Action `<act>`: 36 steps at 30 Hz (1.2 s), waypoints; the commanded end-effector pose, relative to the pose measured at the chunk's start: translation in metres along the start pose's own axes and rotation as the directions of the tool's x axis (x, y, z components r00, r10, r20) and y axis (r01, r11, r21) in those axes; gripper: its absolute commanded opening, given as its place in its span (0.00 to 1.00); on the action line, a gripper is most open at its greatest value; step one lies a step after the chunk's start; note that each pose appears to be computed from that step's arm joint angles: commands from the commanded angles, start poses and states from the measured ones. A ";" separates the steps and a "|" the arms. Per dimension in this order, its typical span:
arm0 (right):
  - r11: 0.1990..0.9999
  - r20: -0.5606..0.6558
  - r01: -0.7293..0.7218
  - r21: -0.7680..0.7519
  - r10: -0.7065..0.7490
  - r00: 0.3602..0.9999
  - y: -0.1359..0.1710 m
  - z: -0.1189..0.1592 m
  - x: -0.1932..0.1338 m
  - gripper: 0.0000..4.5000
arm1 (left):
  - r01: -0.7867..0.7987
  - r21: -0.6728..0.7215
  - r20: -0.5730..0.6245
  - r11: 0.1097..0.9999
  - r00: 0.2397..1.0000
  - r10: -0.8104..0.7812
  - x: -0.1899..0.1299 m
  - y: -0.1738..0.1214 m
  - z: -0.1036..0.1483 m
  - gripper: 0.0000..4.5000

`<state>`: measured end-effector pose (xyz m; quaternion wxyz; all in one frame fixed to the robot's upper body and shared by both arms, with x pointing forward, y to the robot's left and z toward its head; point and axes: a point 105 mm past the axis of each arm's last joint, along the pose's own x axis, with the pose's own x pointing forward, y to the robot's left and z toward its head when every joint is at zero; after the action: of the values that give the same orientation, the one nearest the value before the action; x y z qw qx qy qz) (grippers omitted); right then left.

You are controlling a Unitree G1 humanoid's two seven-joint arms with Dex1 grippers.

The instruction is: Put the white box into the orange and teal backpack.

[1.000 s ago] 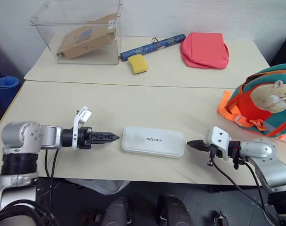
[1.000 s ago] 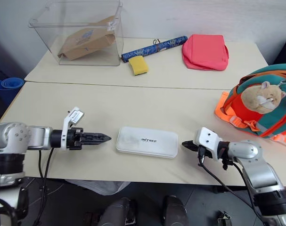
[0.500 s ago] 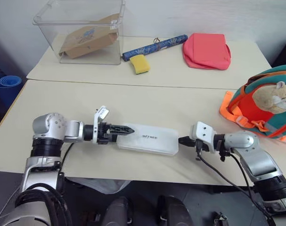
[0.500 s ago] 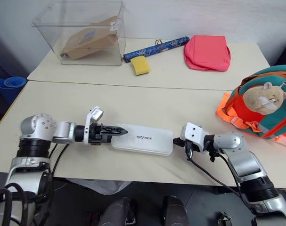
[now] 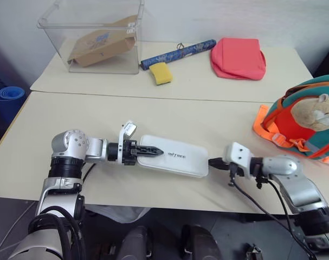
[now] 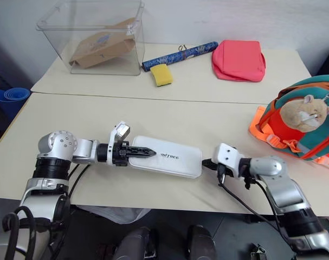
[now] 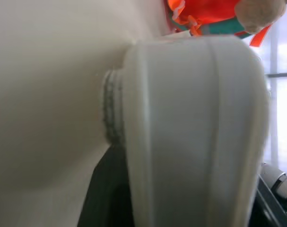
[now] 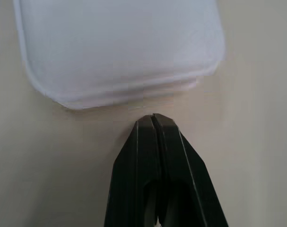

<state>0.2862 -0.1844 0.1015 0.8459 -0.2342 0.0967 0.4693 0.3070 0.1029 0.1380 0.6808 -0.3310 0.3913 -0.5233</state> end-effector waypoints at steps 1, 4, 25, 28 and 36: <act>0.987 0.084 0.147 0.063 -0.152 0.985 -0.005 0.010 -0.041 0.21 | 0.097 0.306 0.036 0.947 0.993 -0.113 -0.006 -0.027 0.003 0.27; 0.949 0.088 0.248 0.195 -0.268 0.959 0.009 -0.002 -0.081 0.43 | 0.145 0.649 0.143 0.746 0.941 -0.307 -0.014 -0.052 0.010 0.27; 0.669 0.033 0.683 0.294 -0.721 0.692 -0.090 -0.033 -0.206 0.99 | 0.211 0.859 -0.103 0.466 0.964 -0.247 -0.002 -0.046 -0.026 0.27; 0.726 0.140 0.602 0.332 -0.669 0.730 -0.110 -0.015 -0.176 0.91 | 0.176 0.865 -0.065 0.470 0.968 -0.243 -0.005 -0.047 -0.020 0.27; 0.836 0.307 0.452 0.310 -0.538 0.785 -0.113 0.015 -0.110 0.32 | 0.044 0.847 0.081 0.530 0.974 -0.210 -0.029 -0.042 -0.006 0.27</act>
<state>0.3208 -0.3228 0.1823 0.9696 -0.0469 -0.0614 0.2321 0.2812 0.1146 0.1669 0.7433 -0.0299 0.0281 -0.6677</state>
